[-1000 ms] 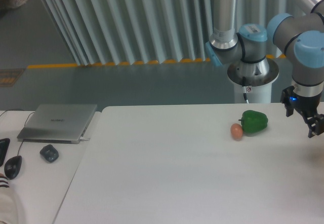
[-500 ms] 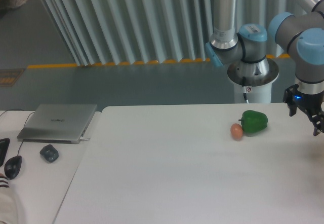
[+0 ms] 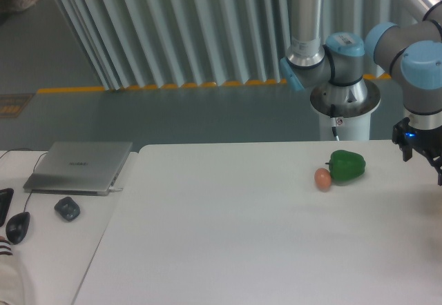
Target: Place the red pepper on the table
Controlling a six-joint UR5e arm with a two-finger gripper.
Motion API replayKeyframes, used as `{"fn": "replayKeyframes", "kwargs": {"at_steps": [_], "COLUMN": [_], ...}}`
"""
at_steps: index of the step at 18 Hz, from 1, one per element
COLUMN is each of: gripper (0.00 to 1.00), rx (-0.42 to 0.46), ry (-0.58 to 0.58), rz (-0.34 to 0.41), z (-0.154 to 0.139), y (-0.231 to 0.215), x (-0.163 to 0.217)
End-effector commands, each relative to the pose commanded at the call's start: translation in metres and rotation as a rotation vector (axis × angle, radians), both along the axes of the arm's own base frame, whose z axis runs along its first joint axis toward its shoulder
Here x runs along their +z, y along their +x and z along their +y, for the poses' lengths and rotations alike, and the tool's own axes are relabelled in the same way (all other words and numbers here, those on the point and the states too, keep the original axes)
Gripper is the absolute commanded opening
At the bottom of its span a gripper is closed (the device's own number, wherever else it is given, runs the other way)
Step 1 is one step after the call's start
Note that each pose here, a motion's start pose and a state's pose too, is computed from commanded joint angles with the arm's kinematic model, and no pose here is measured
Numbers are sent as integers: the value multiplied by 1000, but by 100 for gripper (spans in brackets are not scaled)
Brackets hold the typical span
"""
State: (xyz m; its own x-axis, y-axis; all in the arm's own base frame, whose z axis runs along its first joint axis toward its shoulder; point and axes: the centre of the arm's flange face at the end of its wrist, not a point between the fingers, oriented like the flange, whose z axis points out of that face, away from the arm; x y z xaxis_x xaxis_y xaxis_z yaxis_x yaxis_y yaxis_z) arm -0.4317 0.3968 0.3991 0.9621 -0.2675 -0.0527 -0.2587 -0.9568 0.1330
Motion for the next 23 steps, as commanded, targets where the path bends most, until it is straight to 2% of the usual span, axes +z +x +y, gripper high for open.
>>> {"fn": "replayKeyframes", "kwargs": {"at_steps": [4, 6, 12, 16, 18, 23], "gripper": [100, 100, 100, 100, 100, 100], "rx": [112, 130, 132, 147, 146, 147], "ry": [-2, -5, -28, -37, -26, -16], "rz": [2, -13, -47, -55, -38, 67], "z": [-37, -46, -38, -43, -45, -38], "y": [-37, -44, -64, -80, -89, -103], "x": [-2, -9, -38, -48, -48, -47]}}
